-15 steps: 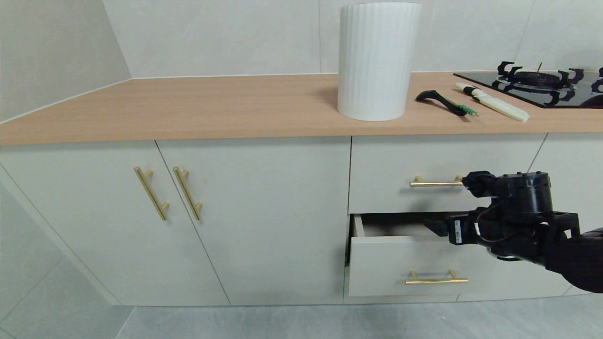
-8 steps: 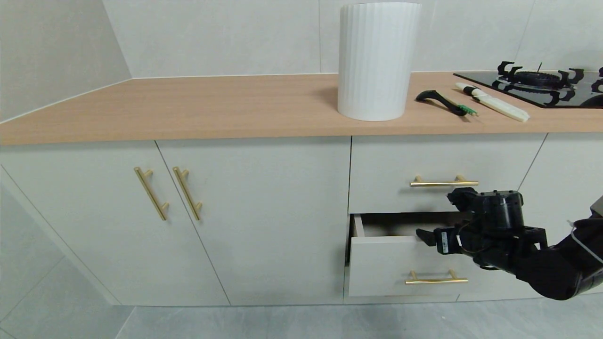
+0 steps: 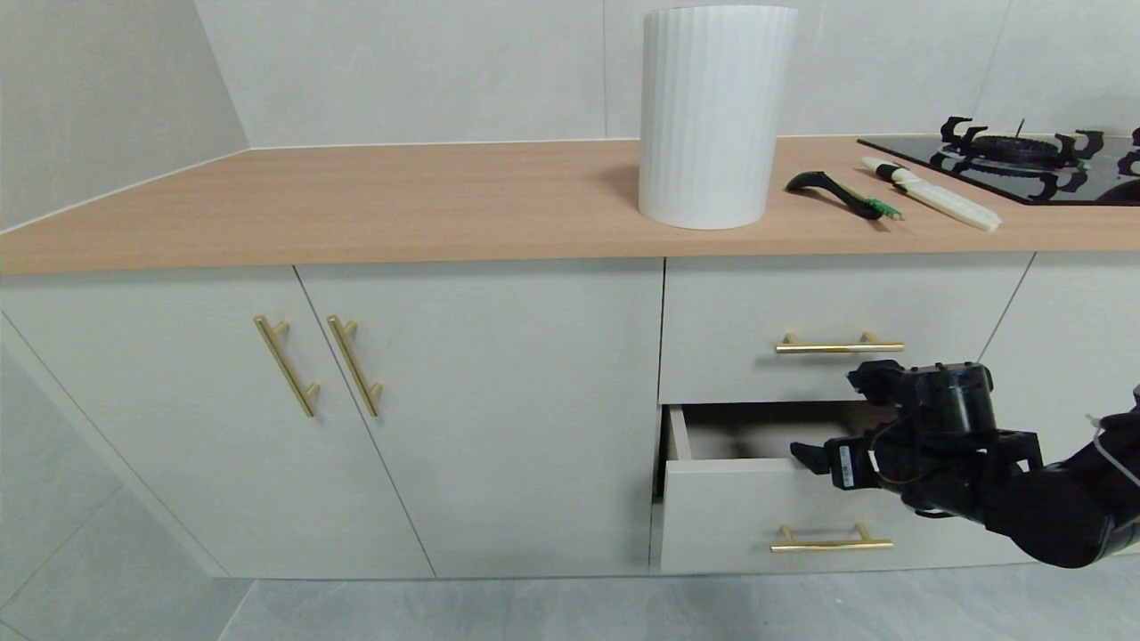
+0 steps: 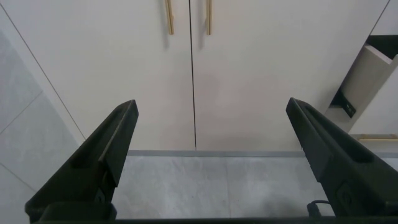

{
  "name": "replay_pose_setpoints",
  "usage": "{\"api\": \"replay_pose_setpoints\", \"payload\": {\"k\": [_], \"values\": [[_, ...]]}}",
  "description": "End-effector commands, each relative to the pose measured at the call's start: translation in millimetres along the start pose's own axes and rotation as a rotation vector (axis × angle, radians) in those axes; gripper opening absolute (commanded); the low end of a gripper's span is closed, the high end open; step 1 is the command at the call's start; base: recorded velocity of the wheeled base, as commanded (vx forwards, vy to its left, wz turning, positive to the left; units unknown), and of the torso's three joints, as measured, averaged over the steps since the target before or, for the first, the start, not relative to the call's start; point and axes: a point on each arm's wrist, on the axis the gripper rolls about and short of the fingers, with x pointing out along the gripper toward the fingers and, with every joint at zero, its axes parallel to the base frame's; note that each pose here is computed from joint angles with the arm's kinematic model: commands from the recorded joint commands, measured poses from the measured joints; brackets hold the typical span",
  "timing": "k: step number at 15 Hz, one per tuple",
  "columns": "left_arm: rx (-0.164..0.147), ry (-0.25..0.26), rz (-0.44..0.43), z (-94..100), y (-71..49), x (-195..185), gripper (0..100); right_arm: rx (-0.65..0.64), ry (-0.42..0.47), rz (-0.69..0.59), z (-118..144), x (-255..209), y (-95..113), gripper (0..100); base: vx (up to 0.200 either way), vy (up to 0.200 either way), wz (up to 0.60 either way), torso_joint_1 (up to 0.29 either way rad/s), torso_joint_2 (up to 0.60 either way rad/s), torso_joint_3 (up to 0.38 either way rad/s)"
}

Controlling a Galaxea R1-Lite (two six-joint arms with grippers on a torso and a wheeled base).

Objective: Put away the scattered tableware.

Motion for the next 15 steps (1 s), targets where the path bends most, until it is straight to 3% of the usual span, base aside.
{"api": "replay_pose_setpoints", "payload": {"k": [1, 15], "values": [[0.000, 0.001, 0.000, 0.0, 0.0, 0, 100, -0.002, -0.012, 0.006, 5, -8, 1, 100, 0.000, 0.000, 0.00, 0.000, 0.00, 0.000], [0.000, 0.001, 0.002, 0.0, 0.0, 0, 100, -0.172, 0.252, 0.116, -2, -71, 24, 100, 0.000, 0.000, 0.00, 0.000, 0.00, 0.000]]}}
